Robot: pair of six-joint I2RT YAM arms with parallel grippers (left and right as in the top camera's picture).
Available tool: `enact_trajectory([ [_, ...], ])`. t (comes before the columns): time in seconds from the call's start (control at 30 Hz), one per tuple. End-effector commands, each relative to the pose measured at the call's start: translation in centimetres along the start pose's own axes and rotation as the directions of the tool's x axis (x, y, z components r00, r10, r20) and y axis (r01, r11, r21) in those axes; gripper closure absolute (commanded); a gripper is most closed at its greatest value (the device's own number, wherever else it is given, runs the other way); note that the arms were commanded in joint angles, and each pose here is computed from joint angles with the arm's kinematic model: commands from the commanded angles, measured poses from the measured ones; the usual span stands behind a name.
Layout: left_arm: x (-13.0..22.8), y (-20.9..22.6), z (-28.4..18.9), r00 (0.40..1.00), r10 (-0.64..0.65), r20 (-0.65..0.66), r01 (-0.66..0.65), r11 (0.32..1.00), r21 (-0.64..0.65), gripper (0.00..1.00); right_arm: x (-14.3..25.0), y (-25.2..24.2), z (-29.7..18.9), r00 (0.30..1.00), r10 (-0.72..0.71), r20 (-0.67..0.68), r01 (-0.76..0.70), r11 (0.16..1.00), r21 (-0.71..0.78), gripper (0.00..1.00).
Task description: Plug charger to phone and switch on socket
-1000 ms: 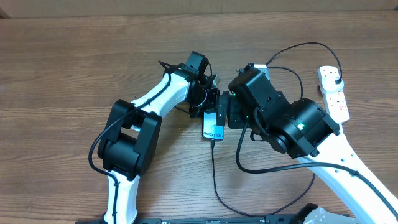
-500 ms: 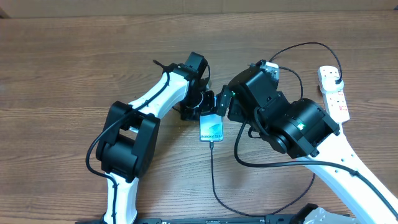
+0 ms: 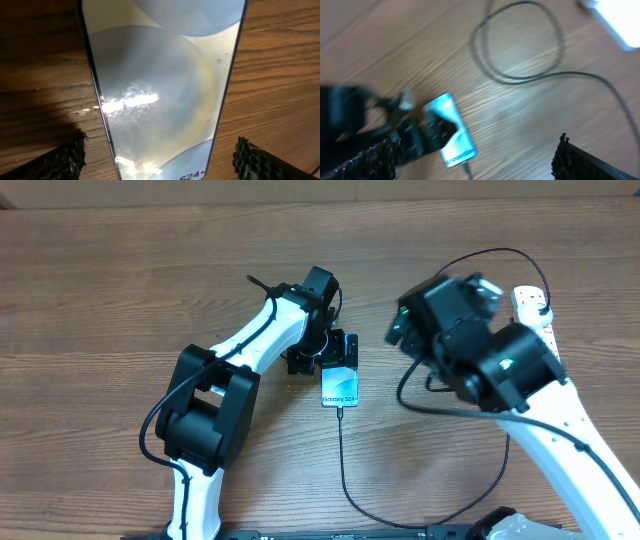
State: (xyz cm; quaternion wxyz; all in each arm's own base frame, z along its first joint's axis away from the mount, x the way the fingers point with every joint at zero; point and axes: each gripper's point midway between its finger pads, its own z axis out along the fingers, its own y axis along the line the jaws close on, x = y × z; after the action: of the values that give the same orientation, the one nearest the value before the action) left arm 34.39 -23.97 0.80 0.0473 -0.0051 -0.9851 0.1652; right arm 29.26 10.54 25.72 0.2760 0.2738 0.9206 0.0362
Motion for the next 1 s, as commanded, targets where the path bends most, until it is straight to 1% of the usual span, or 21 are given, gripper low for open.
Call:
enact_trajectory([
  [0.0,1.9,8.6,4.9,0.993,-0.091,-0.075,0.063,0.948,-0.311,0.00,-2.0,-3.3,0.8,0.992,0.126,0.014,-0.127,0.988,0.089,0.00],
  [0.1,1.7,9.6,3.5,0.993,-0.093,-0.071,0.059,0.918,-0.392,0.00,-3.3,-6.0,1.3,0.977,0.213,0.009,-0.212,0.966,0.146,0.00],
  [0.23,0.8,11.2,-0.5,0.992,-0.129,-0.010,0.102,0.825,-0.557,0.00,-5.0,-9.0,1.8,0.949,0.314,0.019,-0.312,0.930,0.192,0.00],
  [0.27,0.5,11.3,-1.7,0.992,-0.129,0.009,0.110,0.804,-0.585,0.00,-5.5,-9.7,1.9,0.940,0.339,0.027,-0.337,0.920,0.202,0.00],
  [0.33,-0.1,11.0,-3.6,0.992,-0.118,0.032,0.114,0.787,-0.607,0.00,-6.1,-10.8,2.0,0.927,0.372,0.043,-0.372,0.902,0.218,0.00],
  [0.4,-0.6,10.2,-5.5,0.993,-0.104,0.059,0.118,0.786,-0.606,0.00,-6.6,-11.7,2.0,0.915,0.399,0.057,-0.401,0.887,0.230,0.00],
  [0.47,-1.0,9.3,-7.3,0.991,-0.090,0.096,0.130,0.800,-0.586,0.00,-7.0,-12.6,2.1,0.903,0.423,0.070,-0.427,0.871,0.242,0.00],
  [0.63,-1.5,7.1,-13.2,0.967,-0.042,0.250,0.169,0.843,-0.511,0.00,-7.6,-14.8,2.0,0.875,0.474,0.094,-0.481,0.833,0.275,0.00],
  [0.73,-1.1,6.2,-17.9,0.930,-0.007,0.367,0.195,0.856,-0.478,0.00,-7.7,-15.7,1.9,0.860,0.501,0.095,-0.505,0.813,0.290,0.00],
  [0.8,-0.5,5.7,-21.1,0.896,0.012,0.444,0.212,0.866,-0.452,0.00,-7.7,-16.2,1.9,0.854,0.511,0.099,-0.515,0.803,0.300,0.00],
  [0.87,0.2,5.5,-24.5,0.851,0.029,0.525,0.233,0.874,-0.426,0.00,-7.7,-16.4,1.9,0.854,0.510,0.099,-0.514,0.802,0.303,0.00],
  [0.93,1.1,5.4,-27.8,0.794,0.045,0.606,0.255,0.880,-0.400,0.00,-7.8,-16.5,1.9,0.862,0.497,0.095,-0.501,0.810,0.304,0.00],
  [0.97,1.5,5.4,-29.6,0.757,0.052,0.652,0.270,0.883,-0.384,0.00,-7.8,-16.5,1.9,0.865,0.494,0.093,-0.497,0.812,0.306,0.00],
])
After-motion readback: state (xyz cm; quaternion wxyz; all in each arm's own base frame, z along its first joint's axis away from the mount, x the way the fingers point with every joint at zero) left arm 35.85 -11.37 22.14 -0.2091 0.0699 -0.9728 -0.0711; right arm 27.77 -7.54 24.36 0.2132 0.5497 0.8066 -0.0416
